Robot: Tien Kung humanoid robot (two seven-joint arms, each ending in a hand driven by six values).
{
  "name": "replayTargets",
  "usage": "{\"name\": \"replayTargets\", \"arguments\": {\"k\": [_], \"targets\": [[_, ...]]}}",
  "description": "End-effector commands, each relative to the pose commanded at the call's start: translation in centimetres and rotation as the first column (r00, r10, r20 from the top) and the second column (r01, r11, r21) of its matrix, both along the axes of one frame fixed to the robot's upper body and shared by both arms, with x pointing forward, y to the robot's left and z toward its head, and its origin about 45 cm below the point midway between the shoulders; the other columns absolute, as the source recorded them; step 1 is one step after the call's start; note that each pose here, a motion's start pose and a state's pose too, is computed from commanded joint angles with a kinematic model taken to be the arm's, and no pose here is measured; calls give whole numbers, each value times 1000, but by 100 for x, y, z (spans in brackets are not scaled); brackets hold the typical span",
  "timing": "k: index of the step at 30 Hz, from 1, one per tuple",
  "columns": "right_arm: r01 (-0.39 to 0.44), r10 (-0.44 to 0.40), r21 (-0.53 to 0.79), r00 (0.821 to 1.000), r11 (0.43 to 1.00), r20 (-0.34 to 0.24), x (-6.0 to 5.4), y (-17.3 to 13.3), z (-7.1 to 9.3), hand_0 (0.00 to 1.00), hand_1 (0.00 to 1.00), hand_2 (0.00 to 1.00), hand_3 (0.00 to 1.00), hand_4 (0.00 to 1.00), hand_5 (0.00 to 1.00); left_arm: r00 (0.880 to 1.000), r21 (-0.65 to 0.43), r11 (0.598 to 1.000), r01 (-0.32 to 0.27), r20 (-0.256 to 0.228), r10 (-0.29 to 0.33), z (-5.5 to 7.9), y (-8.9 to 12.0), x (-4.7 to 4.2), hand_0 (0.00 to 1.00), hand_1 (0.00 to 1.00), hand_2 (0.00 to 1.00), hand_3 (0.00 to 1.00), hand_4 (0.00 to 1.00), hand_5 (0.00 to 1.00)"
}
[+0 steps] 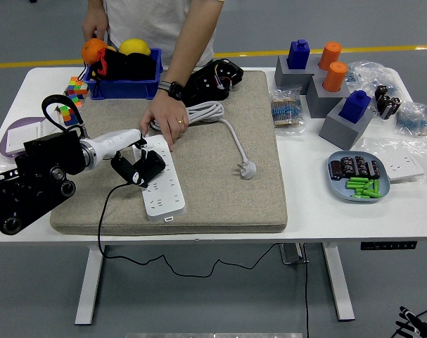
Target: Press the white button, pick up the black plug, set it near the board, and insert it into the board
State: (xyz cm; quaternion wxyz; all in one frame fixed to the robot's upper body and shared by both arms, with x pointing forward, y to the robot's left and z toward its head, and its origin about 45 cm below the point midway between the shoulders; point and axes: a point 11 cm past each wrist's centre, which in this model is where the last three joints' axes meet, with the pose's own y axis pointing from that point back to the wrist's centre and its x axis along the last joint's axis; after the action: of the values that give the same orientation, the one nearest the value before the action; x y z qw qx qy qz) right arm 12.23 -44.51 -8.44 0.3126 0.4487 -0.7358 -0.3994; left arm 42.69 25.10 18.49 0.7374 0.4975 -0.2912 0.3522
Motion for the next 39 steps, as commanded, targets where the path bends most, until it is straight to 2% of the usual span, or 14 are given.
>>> {"name": "replayTargets", "arguments": {"k": [1, 2, 7, 8, 13, 14, 25, 26, 27, 39], "targets": [[0, 0, 0, 1000, 1000, 0, 0, 1, 0, 795, 687, 638, 624, 724, 462, 1000, -1, 1000, 0, 1, 0, -1, -1, 0, 724, 559, 431, 569, 940, 2], [0, 0, 0, 1000, 1000, 0, -1, 0, 0, 795, 687, 638, 624, 724, 462, 1000, -3, 1000, 0, 2, 0, -1, -3, -1, 341, 353, 372, 558, 875, 2], [2, -2, -1, 1000, 1000, 0, -6, -5, 0, 795, 687, 638, 624, 724, 462, 1000, -2, 1000, -3, 5, 3, -5, -1, -2, 341, 353, 372, 558, 875, 2], [2, -2, -1, 1000, 1000, -1, -8, -6, 0, 795, 687, 638, 624, 724, 462, 1000, 0, 1000, -3, 4, 3, -9, 1, -3, 302, 308, 364, 553, 814, 2], [4, -4, 0, 1000, 1000, -2, -18, 0, -5, 795, 687, 638, 624, 724, 462, 1000, 2, 1000, 0, 8, 0, -28, 13, -7, 302, 308, 364, 553, 814, 2], [4, -4, 0, 1000, 1000, 0, -15, 0, -4, 795, 687, 638, 623, 724, 463, 1000, 3, 1000, 1, 11, -1, -27, 17, -4, 296, 281, 330, 545, 771, 2], [7, -7, 0, 1000, 1000, 0, -17, -4, -3, 795, 687, 638, 624, 724, 463, 999, 17, 1000, -12, 39, 11, 57, 90, 47, 299, 267, 305, 508, 756, 2], [7, -7, 1, 1000, 1000, 0, -16, -2, -3, 795, 687, 638, 624, 724, 463, 999, 20, 1000, -13, 39, 12, 65, 97, 52, 299, 267, 305, 508, 756, 2], [7, -7, 1, 1000, 1000, 1, -14, -2, -3, 794, 687, 638, 624, 725, 463, 999, 25, 1000, -14, 38, 13, 71, 108, 56, 299, 253, 291, 467, 754, 2], [11, -11, 0, 1000, 1000, 2, -11, -7, 0, 795, 686, 638, 623, 725, 462, 1000, 60, 998, -6, -1, 6, 70, 188, 29, 303, 244, 278, 444, 737, 2]]}}
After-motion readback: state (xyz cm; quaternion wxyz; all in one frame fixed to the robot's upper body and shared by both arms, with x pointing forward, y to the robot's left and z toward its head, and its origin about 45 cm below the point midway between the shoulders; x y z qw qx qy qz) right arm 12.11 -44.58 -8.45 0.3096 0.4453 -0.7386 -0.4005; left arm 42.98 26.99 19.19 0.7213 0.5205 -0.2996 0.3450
